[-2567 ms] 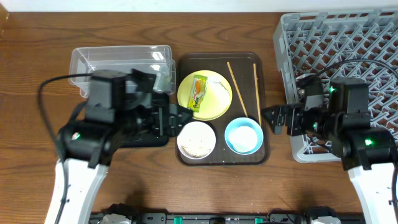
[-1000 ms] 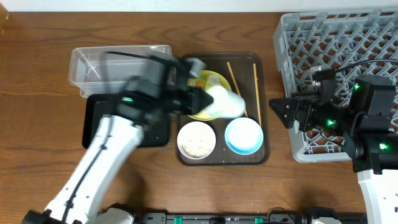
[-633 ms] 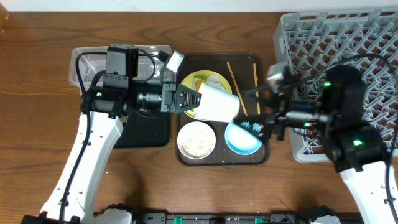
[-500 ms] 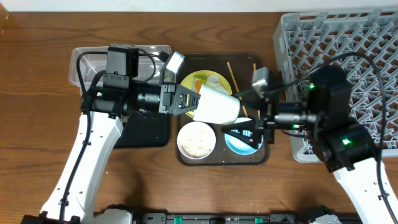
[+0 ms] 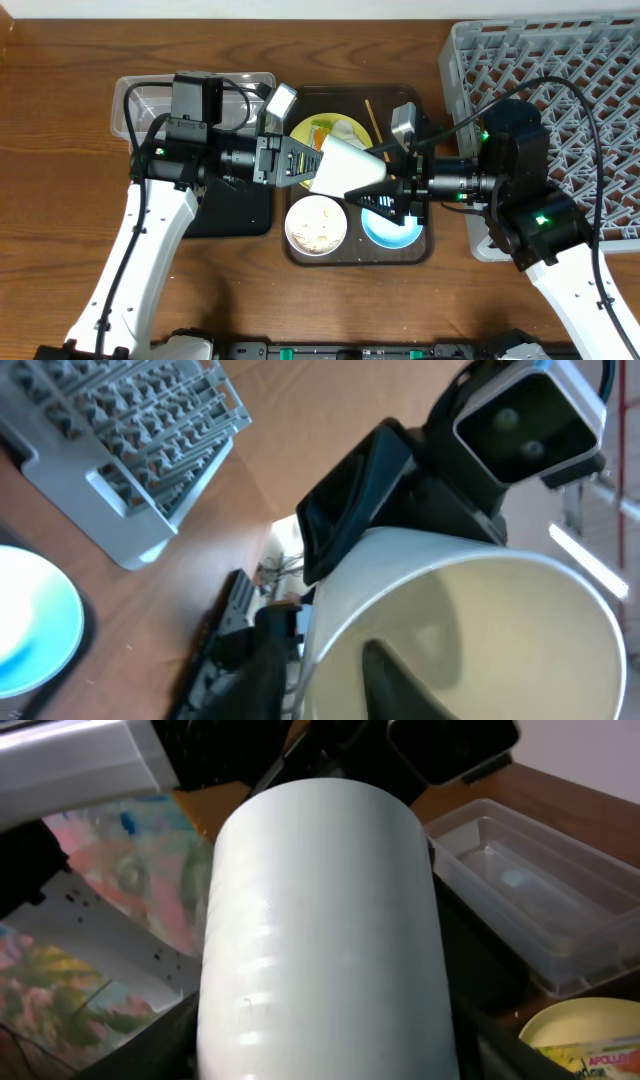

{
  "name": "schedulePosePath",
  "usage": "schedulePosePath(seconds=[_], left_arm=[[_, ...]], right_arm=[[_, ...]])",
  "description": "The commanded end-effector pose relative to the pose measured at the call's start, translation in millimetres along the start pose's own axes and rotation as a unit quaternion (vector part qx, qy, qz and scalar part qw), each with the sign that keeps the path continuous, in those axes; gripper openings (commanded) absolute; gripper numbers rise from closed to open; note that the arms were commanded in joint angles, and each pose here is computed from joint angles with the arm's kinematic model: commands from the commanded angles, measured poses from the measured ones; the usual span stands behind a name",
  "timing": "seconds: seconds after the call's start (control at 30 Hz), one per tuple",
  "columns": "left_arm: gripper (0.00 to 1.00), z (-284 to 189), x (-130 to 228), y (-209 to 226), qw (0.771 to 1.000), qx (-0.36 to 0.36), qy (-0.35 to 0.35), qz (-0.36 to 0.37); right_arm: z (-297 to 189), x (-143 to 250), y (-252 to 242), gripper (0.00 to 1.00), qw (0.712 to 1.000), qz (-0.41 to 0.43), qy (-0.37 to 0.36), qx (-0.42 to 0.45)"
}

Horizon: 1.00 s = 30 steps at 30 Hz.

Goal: Sort waste into correct bins and load items into the dishwasher rack

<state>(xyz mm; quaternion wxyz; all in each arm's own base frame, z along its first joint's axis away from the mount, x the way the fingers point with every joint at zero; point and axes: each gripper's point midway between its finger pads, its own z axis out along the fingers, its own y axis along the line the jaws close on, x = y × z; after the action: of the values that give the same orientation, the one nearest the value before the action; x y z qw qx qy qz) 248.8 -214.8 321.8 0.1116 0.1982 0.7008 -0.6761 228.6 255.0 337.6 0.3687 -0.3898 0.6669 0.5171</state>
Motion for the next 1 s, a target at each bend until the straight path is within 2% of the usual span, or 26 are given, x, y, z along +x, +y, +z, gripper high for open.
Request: schedulePosePath(seconds=[0.0, 0.1, 0.2, 0.3, 0.37, 0.4, 0.53, 0.6, 0.8, 0.97], left_arm=[[0.43, -0.6, -1.6, -9.2, 1.000, 0.013, 0.003, 0.016], [0.48, -0.6, -1.6, -9.2, 1.000, 0.013, 0.003, 0.016], [0.50, -0.7, -1.7, -9.1, 1.000, 0.013, 0.002, 0.016], [0.52, -0.7, -1.8, -8.6, 1.000, 0.012, 0.002, 0.017], [0.53, -0.7, -1.8, -8.6, 1.000, 0.012, 0.002, 0.017], [0.53, -0.7, -1.8, -8.6, 1.000, 0.012, 0.002, 0.016], [0.53, -0.5, -2.4, -6.5, 1.000, 0.005, 0.000, 0.017], [0.53, -0.5, -2.9, -4.3, 1.000, -0.001, -0.001, 0.016], [0.54, -0.5, -3.8, -1.1, 1.000, -0.010, -0.004, 0.016], [0.54, -0.5, -3.7, -0.8, 1.000, -0.010, -0.004, 0.015]], right_arm=[[-4.1, -7.1, 2.6, 0.59, 1.000, -0.007, -0.007, 0.003], [-19.2, -8.0, -8.2, 0.59, 0.999, 0.011, -0.014, 0.038], [-48.8, -5.0, -32.0, 0.56, 0.989, 0.060, -0.027, 0.129], [-95.3, 9.6, -64.5, 0.56, 0.952, 0.133, -0.042, 0.271], [-134.2, 29.2, -83.5, 0.56, 0.905, 0.187, -0.047, 0.379], [-157.1, 42.9, -91.6, 0.56, 0.872, 0.216, -0.046, 0.437], [-240.8, 107.7, -98.3, 0.55, 0.708, 0.331, -0.028, 0.624], [-255.9, 126.4, -95.2, 0.54, 0.670, 0.359, -0.011, 0.650], [-264.0, 164.0, -109.9, 0.54, 0.624, 0.434, 0.048, 0.648], [-250.7, 183.7, -135.8, 0.53, 0.621, 0.481, 0.084, 0.613]])
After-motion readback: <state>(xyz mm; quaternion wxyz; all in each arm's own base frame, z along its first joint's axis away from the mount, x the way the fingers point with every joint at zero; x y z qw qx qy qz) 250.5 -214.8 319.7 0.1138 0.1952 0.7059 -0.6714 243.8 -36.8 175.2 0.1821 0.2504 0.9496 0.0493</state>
